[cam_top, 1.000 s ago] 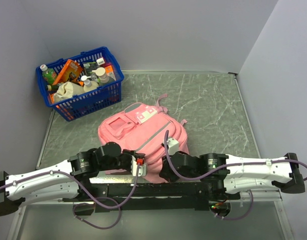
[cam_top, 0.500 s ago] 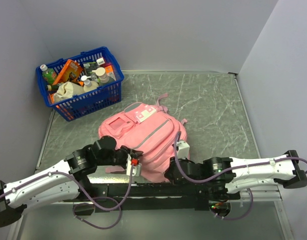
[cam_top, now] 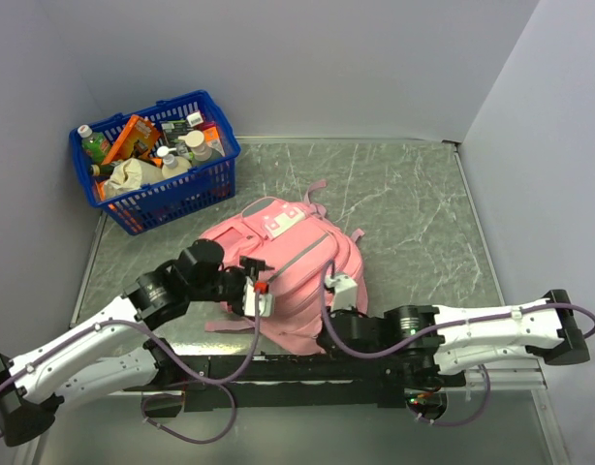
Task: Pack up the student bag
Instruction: Zip the student bag at the center of the board.
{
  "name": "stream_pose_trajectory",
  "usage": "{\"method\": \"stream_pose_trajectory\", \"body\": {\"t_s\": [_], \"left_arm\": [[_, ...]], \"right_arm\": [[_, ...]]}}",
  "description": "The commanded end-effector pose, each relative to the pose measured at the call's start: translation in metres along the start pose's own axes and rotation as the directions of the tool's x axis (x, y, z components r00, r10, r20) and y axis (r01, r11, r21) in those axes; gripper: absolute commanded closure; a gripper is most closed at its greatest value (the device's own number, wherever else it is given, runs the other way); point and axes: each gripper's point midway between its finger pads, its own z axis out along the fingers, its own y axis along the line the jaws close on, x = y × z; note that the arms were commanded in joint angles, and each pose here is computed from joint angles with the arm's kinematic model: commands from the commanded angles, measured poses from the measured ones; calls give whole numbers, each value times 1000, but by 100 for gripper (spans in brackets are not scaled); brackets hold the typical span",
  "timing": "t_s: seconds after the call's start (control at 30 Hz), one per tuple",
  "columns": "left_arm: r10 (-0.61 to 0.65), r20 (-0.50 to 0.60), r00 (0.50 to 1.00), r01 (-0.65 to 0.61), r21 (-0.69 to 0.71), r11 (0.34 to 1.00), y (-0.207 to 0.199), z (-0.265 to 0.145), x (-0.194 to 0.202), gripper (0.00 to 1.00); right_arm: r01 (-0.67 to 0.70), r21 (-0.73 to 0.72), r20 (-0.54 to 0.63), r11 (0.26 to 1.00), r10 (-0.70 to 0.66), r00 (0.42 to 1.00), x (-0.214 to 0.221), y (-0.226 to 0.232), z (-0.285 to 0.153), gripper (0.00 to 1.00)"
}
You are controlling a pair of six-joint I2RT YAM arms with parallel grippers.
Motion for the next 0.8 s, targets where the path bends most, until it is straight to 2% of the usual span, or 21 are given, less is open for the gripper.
{"method": "stream_pose_trajectory", "body": {"t_s": [0.0, 0.13, 0.2, 0.27, 0.37, 0.5, 0.67, 0.73, 0.77], "left_arm": [[-71, 5, 997, 71, -19, 997, 17, -17, -20, 25], [-37, 97, 995, 34, 29, 999, -4, -30, -46, 27], [-63, 68, 996, 56, 101, 993, -27, -30, -42, 29], [-56, 82, 995, 41, 171, 984, -48, -27, -49, 34], [-66, 127, 990, 40, 199, 979, -63, -22, -65, 32], [-53, 78, 996, 27, 300, 954, -101, -4, -48, 32], [-19, 27, 999, 15, 171, 985, -94, 22, -27, 35], [-10, -4, 1000, 11, 180, 984, -102, 28, -16, 35], [-14, -10, 1000, 15, 96, 995, -88, 32, -15, 36]], "right_arm": [[87, -158, 41, 984, -81, 996, -27, 41, -6, 100], [104, -216, 87, 971, -87, 992, -47, 52, -8, 100], [106, -232, 105, 967, -84, 991, -53, 56, -10, 100], [107, -243, 102, 964, -84, 991, -56, 57, -10, 100], [112, -251, 96, 961, -91, 991, -55, 59, -10, 100], [110, -255, 90, 961, -90, 992, -55, 60, -10, 100], [94, -257, 89, 962, -73, 993, -54, 58, -13, 100], [90, -265, 97, 960, -66, 993, -55, 58, -15, 100], [88, -268, 103, 959, -62, 993, -57, 59, -15, 100]]}}
